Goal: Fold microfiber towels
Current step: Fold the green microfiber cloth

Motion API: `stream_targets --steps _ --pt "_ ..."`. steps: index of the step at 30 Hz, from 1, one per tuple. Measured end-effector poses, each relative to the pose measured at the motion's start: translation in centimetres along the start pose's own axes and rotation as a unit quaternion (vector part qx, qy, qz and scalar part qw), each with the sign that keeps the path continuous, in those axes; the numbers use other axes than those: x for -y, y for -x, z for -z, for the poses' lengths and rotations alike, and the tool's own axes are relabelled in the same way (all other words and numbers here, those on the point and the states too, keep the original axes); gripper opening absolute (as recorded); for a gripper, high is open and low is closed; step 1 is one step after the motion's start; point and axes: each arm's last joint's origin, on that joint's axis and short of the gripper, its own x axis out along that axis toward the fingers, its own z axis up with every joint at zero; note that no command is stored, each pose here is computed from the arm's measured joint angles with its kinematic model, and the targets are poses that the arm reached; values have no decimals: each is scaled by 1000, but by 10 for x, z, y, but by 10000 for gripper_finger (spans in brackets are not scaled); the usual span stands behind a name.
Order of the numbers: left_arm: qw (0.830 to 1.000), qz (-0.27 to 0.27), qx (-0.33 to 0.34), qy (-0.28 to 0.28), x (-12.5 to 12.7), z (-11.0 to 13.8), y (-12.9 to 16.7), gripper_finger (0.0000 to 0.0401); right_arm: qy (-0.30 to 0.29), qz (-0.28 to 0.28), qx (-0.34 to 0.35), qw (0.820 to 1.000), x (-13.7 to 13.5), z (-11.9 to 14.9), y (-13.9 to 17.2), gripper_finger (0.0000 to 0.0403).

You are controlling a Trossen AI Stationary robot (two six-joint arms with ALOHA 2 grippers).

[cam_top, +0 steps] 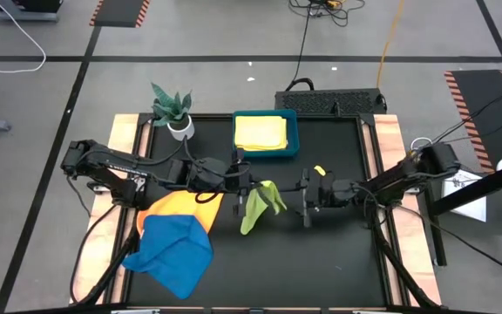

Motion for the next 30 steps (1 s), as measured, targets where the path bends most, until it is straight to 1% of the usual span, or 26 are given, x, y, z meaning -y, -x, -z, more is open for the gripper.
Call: stream_targets --steps 4,8,12,16,22,30 --pt "1000 -6 -3 0 -1 0 0 7 13 -1 -6 1000 -5 0 -17 212" --pt "1000 -6 -5 0 0 1 0 3 23 28 -10 999 -9 -2 -25 212" --pt "1000 -5 -14 -2 0 3 0 7 21 58 -1 998 -12 -5 -24 212" --pt "1000 -5 -16 -1 0 3 0 3 16 43 21 999 -18 -10 -23 212" --pt "1000 -19 -18 -3 -1 3 0 7 13 29 25 999 -26 -11 -21 212" --pt "1000 -21 -17 1 -1 3 0 8 -1 26 32 999 -28 -13 -20 212"
